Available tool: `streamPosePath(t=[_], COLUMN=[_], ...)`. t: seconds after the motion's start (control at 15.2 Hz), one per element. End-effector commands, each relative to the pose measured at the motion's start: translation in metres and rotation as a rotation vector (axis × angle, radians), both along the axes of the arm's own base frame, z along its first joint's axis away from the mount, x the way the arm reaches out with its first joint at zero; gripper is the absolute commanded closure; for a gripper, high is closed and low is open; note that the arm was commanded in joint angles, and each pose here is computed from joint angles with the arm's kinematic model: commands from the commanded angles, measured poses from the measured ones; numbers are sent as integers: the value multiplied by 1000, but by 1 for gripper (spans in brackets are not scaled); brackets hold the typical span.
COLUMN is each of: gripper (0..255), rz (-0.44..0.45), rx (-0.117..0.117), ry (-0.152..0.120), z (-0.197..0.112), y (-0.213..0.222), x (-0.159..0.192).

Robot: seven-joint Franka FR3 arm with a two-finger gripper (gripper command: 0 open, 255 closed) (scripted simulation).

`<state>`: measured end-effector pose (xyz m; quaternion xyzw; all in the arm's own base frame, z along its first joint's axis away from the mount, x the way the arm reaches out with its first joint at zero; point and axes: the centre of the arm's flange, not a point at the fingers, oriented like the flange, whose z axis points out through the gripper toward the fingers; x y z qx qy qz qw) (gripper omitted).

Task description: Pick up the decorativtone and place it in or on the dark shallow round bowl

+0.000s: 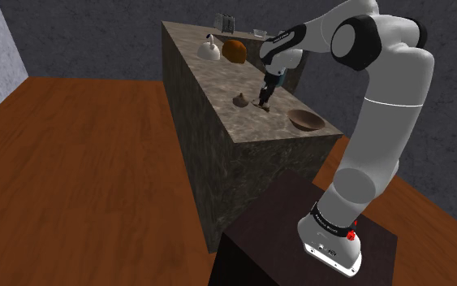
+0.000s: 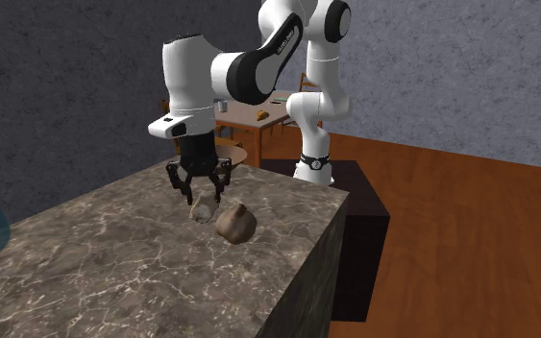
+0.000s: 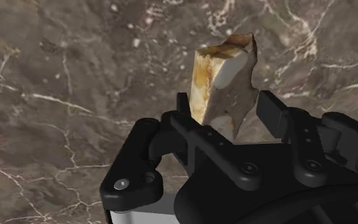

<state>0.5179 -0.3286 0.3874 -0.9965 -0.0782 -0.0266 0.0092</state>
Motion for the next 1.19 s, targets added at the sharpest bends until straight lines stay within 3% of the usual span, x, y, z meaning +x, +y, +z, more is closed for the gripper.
streamPosePath(t=[0.0,0.46,0.99,1.06,1.12], gripper=[255,255,255,0,0], rz=[0,0,0,0,84], rx=[0,0,-1,-1,-114], ry=[0,0,-2,-2,126], z=[0,-2,26,26,24], y=[0,-3,-1,-1,27], x=[0,1,0,0,27])
